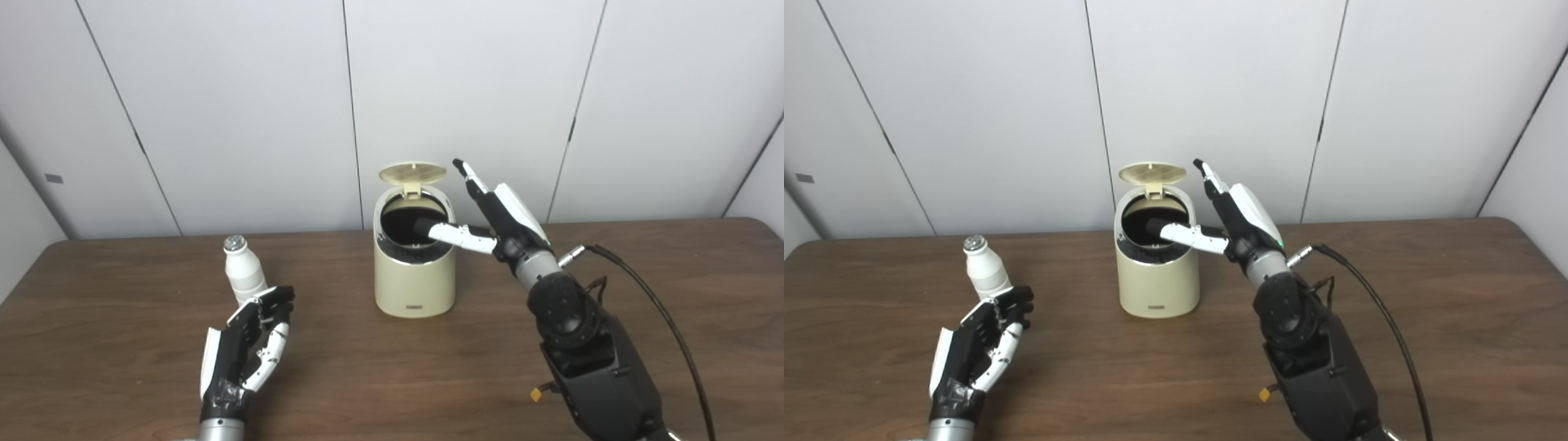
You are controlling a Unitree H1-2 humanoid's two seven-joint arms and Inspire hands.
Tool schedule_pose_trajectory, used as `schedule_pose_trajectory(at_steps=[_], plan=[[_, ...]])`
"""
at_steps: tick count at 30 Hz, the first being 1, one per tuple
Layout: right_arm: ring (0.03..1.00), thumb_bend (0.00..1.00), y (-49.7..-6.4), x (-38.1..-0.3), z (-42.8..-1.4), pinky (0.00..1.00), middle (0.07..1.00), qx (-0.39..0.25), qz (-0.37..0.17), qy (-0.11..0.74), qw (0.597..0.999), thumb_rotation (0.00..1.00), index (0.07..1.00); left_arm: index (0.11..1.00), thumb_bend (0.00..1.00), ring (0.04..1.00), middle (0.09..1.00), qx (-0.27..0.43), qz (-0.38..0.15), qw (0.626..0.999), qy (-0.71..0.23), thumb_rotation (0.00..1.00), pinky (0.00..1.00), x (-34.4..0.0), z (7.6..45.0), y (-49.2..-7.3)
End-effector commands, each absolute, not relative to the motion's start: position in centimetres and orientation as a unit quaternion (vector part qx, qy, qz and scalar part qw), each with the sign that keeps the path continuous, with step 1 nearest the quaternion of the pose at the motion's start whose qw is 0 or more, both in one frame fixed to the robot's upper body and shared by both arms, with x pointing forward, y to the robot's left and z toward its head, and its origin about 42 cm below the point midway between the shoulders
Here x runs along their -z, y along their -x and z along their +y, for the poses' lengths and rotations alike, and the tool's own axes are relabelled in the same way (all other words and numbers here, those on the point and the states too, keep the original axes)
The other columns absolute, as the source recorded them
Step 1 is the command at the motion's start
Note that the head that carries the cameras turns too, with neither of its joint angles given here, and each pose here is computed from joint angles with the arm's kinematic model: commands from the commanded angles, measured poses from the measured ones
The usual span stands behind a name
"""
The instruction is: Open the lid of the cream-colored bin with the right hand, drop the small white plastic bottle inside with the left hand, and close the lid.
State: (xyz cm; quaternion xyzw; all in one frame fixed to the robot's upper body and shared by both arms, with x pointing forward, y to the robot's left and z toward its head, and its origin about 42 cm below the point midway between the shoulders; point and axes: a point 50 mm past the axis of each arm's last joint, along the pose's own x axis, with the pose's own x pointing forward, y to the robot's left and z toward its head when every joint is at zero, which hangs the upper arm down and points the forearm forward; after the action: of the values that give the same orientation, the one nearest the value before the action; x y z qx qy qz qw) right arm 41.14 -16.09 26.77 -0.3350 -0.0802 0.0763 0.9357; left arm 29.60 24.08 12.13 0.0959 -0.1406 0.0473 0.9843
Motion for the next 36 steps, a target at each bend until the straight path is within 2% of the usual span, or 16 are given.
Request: schedule_pose_trajectory(at_steps=[1, 6, 11, 13, 19, 21, 25, 28, 30, 32, 36], plan=[[1.0, 1.0, -40.9, -29.0, -16.6, 0.94, 1.0, -0.063, -0.125, 0.327, 0.935, 0.99, 1.0, 0.728, 0.23, 0.723, 0.744, -0.045, -0.158, 0.982, -0.092, 0.43, 0.64, -12.4, 23.8, -29.7], [1.0, 1.0, -39.8, -28.0, -18.3, 0.94, 1.0, -0.059, -0.147, 0.301, 0.94, 1.0, 1.0, 0.723, 0.23, 0.716, 0.739, -0.046, -0.159, 0.982, -0.09, 0.42, 0.64, -12.4, 23.8, -29.7], [1.0, 0.97, -38.0, -25.5, -20.9, 0.94, 1.0, -0.034, -0.195, 0.265, 0.944, 1.0, 1.0, 0.724, 0.23, 0.722, 0.74, -0.047, -0.157, 0.981, -0.1, 0.42, 0.64, -12.4, 23.7, -29.7], [1.0, 0.89, -37.2, -24.1, -21.8, 0.94, 1.0, -0.017, -0.218, 0.258, 0.941, 1.0, 1.0, 0.723, 0.22, 0.722, 0.74, -0.047, -0.159, 0.981, -0.104, 0.44, 0.63, -12.4, 23.8, -29.7], [1.0, 0.75, -34.9, -19.5, -24.7, 0.99, 0.986, 0.005, -0.252, 0.207, 0.945, 1.0, 0.961, 0.722, 0.21, 0.721, 0.738, -0.046, -0.161, 0.979, -0.113, 0.45, 0.63, -12.2, 24.1, -29.8], [0.981, 0.64, -34.1, -17.9, -25.3, 0.97, 0.966, 0.012, -0.253, 0.191, 0.948, 0.98, 0.931, 0.718, 0.21, 0.718, 0.735, -0.045, -0.161, 0.979, -0.113, 0.45, 0.62, -12.1, 24.1, -29.9], [0.96, 0.51, -32.9, -15.9, -25.8, 0.92, 0.957, 0.019, -0.253, 0.171, 0.952, 0.92, 0.919, 0.72, 0.22, 0.725, 0.738, -0.044, -0.159, 0.981, -0.107, 0.44, 0.63, -12.1, 24.1, -29.8], [0.914, 0.32, -32.0, -15.0, -25.9, 0.86, 0.918, 0.044, -0.252, 0.18, 0.95, 0.93, 0.875, 0.721, 0.22, 0.723, 0.736, -0.044, -0.161, 0.98, -0.112, 0.44, 0.63, -12.1, 24.2, -29.7], [0.894, 0.23, -31.5, -14.4, -26.0, 0.83, 0.898, 0.056, -0.249, 0.184, 0.949, 0.93, 0.851, 0.72, 0.21, 0.72, 0.735, -0.044, -0.163, 0.979, -0.114, 0.44, 0.63, -12.1, 24.2, -29.7], [0.88, 0.21, -31.4, -14.1, -26.1, 0.81, 0.887, 0.063, -0.242, 0.186, 0.95, 0.93, 0.844, 0.72, 0.22, 0.719, 0.734, -0.044, -0.164, 0.979, -0.112, 0.44, 0.62, -12.1, 24.3, -29.6], [0.873, 0.27, -31.4, -13.9, -26.0, 0.79, 0.884, 0.072, -0.242, 0.18, 0.951, 0.94, 0.839, 0.715, 0.22, 0.717, 0.731, -0.043, -0.164, 0.979, -0.114, 0.44, 0.62, -12.1, 24.4, -29.6]])
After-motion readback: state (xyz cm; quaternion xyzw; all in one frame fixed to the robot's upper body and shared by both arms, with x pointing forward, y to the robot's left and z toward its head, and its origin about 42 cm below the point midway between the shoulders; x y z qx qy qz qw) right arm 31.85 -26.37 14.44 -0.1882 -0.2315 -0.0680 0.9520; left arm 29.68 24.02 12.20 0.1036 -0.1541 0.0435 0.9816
